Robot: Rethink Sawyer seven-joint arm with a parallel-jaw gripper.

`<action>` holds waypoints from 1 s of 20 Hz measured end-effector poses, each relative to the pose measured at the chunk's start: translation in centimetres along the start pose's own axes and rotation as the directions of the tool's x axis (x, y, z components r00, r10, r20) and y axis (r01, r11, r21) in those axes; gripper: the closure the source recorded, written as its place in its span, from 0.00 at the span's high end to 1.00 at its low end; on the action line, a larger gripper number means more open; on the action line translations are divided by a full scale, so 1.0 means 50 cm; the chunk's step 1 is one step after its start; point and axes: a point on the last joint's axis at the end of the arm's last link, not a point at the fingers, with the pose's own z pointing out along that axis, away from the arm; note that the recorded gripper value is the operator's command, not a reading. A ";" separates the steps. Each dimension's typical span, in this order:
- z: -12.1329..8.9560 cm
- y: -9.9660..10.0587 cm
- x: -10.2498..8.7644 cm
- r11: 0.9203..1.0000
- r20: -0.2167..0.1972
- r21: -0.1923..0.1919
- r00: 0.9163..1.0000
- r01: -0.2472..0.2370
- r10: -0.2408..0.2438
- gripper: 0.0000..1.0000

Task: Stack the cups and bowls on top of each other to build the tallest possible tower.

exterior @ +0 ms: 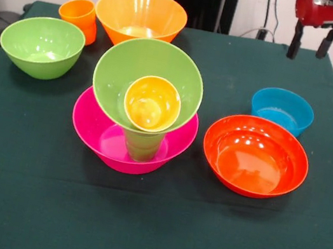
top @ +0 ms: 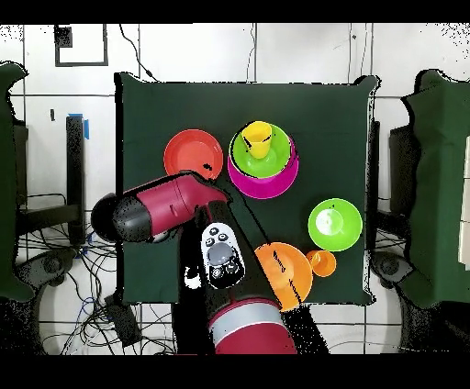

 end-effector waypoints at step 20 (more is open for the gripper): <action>0.083 -0.009 0.020 1.000 -0.035 0.003 0.999 -0.017 0.017 1.00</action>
